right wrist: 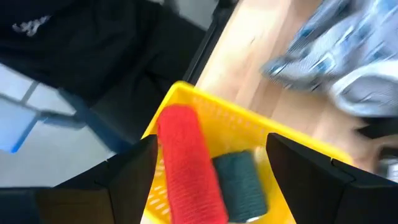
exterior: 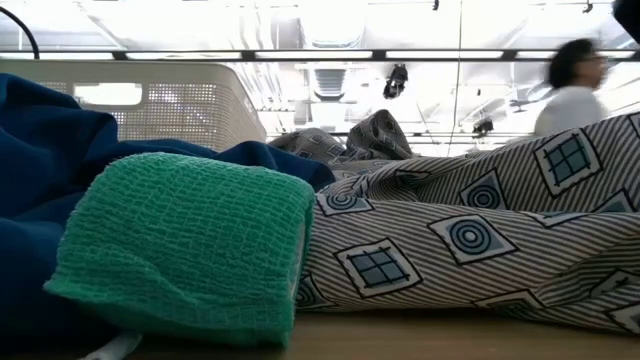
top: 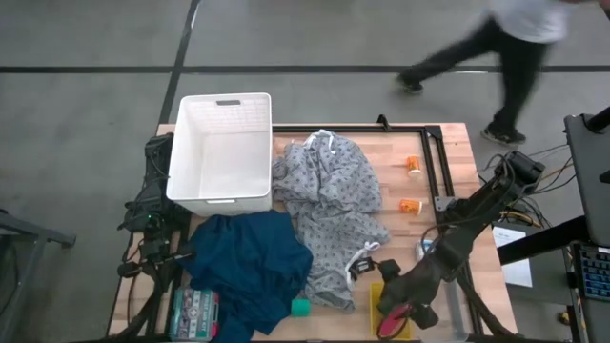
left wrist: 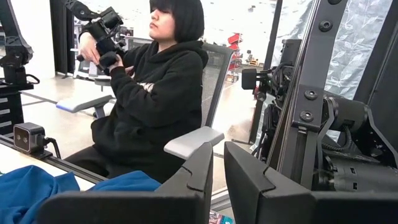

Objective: Pick & Place Medicine items
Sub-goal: Put the green bandage into the yellow bin

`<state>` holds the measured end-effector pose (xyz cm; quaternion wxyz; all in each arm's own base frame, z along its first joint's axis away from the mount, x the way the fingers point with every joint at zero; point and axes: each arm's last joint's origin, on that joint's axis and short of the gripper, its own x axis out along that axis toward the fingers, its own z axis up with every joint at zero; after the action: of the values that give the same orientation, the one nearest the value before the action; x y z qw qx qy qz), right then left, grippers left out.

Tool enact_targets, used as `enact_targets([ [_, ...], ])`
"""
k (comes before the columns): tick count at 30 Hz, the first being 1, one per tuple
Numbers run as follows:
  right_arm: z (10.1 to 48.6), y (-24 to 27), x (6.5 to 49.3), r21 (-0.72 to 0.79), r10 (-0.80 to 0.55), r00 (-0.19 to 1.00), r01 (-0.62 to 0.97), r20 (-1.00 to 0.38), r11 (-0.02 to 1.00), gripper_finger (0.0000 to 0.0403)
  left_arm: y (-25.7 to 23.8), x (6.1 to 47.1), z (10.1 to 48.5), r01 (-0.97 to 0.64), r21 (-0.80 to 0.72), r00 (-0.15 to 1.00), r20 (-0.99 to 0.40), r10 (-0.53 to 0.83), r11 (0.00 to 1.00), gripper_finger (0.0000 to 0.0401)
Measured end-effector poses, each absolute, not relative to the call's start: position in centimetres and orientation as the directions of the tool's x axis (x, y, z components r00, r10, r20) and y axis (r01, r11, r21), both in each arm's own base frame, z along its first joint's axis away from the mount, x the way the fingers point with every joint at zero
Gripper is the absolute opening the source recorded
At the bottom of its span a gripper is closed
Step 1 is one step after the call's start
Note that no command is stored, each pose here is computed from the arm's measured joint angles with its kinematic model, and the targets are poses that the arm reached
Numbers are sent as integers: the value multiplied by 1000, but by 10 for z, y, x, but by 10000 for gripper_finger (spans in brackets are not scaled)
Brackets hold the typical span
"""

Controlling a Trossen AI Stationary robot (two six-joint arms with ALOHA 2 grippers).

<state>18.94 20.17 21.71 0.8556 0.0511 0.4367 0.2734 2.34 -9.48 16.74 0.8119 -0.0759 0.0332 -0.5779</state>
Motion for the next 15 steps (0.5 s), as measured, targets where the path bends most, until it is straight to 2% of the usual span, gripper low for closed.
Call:
enact_targets([
  [8, 232, 193, 189, 126, 399, 636, -429, -661, 894, 294, -95, 23, 167, 933, -162, 330, 34, -943, 321, 47],
  [15, 238, 190, 200, -82, 236, 799, -334, -552, 939, 290, -95, 23, 167, 933, -161, 330, 33, -943, 321, 47],
])
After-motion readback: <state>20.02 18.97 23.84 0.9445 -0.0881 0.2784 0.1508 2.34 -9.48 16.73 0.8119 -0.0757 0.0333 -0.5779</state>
